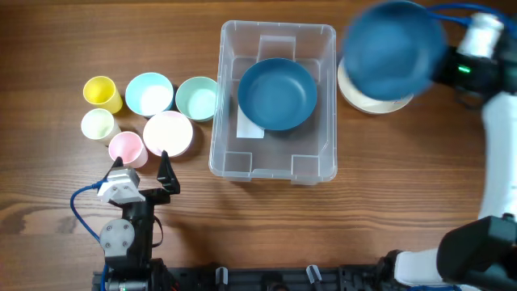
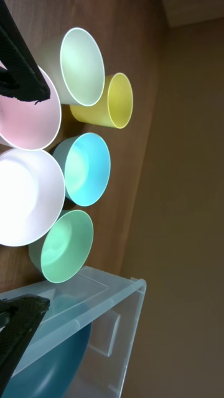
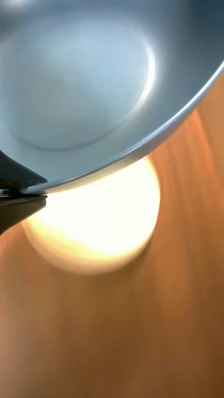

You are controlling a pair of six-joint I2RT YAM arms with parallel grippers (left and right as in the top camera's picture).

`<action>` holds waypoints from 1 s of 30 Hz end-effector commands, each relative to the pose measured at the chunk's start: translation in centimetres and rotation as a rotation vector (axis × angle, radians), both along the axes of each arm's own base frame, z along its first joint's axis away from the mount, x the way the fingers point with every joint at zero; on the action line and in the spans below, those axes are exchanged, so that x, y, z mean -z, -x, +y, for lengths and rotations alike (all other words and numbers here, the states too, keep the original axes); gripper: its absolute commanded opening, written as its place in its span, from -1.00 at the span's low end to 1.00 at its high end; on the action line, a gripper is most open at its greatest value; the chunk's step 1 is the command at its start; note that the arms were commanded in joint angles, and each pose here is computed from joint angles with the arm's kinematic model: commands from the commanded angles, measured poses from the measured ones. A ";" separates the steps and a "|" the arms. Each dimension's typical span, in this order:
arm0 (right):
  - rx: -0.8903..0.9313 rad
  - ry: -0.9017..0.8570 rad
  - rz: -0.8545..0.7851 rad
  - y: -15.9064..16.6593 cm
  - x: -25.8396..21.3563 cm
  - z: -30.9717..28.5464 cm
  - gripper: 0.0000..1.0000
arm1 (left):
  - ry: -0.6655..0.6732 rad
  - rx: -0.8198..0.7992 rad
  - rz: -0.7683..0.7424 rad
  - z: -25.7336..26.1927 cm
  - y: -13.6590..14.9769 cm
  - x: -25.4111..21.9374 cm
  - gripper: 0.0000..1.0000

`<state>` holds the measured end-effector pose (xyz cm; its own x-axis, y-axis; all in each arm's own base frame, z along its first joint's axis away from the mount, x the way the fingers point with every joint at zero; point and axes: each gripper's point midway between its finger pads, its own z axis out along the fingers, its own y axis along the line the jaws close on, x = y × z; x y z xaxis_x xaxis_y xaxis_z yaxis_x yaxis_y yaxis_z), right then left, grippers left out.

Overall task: Pack container
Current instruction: 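Carry the teal plate with the right gripper and stack it in the bin, then move the right gripper to the cream bowl rim and grasp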

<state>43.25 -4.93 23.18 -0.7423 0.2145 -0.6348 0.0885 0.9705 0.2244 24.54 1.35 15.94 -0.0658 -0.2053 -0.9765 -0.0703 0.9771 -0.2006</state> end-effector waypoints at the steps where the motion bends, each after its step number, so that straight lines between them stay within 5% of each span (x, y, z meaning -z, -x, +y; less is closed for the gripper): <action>1: -0.116 0.037 -0.072 -1.8 -1.5 6.8 -0.91 | -0.019 0.016 0.001 -0.3 0.0 0.2 0.99; 10: -0.286 0.148 -0.047 -2.8 2.2 17.0 -0.91 | -0.019 0.016 0.001 -0.3 0.0 0.2 0.99; 21: -0.348 0.155 0.099 -3.7 10.1 19.6 -0.91 | -0.019 0.016 0.001 -0.3 0.0 0.2 1.00; 26: -0.361 0.129 -0.025 -5.4 7.5 20.6 -0.31 | -0.019 0.016 0.001 -0.3 0.0 0.2 1.00; 30: -0.325 0.133 -0.157 -6.5 3.0 19.9 -0.24 | -0.019 0.016 0.001 -0.3 0.0 0.2 0.99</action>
